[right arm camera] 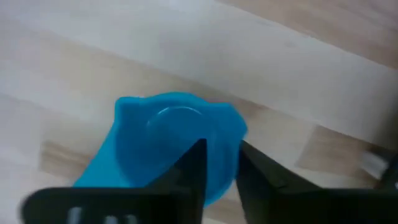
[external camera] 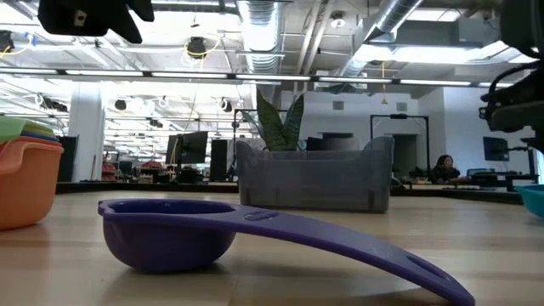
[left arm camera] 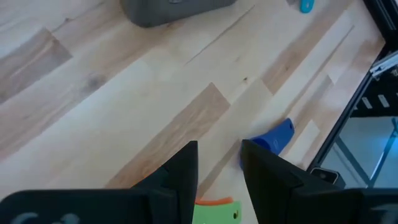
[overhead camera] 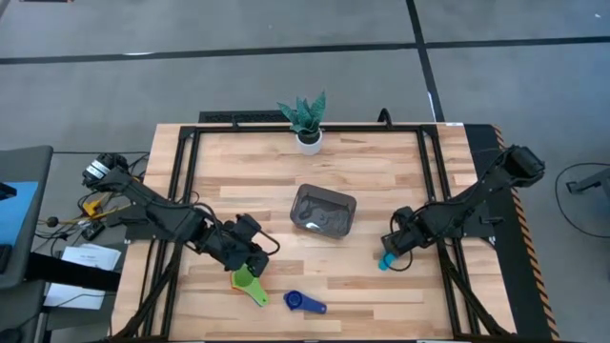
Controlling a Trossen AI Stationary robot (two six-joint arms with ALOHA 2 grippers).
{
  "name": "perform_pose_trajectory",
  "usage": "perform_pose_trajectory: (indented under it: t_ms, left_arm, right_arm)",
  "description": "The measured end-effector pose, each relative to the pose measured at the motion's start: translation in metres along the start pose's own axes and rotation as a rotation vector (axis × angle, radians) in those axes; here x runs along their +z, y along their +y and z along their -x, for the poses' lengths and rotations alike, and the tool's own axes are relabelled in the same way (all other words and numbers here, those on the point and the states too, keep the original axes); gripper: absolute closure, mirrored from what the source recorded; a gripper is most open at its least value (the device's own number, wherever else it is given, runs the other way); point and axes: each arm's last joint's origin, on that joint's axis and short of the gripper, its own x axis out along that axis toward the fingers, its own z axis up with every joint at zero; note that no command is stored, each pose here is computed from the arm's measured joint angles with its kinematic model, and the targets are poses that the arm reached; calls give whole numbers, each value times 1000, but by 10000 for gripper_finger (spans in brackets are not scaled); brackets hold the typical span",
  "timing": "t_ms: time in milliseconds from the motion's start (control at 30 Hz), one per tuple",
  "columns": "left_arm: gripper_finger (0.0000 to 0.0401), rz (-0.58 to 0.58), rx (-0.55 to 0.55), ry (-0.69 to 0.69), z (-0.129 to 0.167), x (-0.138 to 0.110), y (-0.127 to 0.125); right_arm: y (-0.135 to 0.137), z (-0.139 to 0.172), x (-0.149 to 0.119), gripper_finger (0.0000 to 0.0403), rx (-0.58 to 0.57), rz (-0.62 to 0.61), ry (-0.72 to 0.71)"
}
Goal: Nest measuring cups in basket
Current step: Stack the light blue measuring cup on top of the green measuring cup
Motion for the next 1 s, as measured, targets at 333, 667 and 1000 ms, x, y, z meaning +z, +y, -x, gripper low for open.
perform_pose_trajectory:
  t_ms: [333, 667, 1000]
  left_arm:
    - [292, -33, 38, 36, 21, 8, 14]
    - [292, -62, 202, 67, 58, 10, 46]
    - [292, -130, 362, 112, 68, 2, 62]
  right_arm:
    - [39, 42, -2, 384, 235, 194, -72]
    - [139, 82, 28, 397, 386, 577, -233]
    - [266, 99, 64, 398, 495, 890, -325]
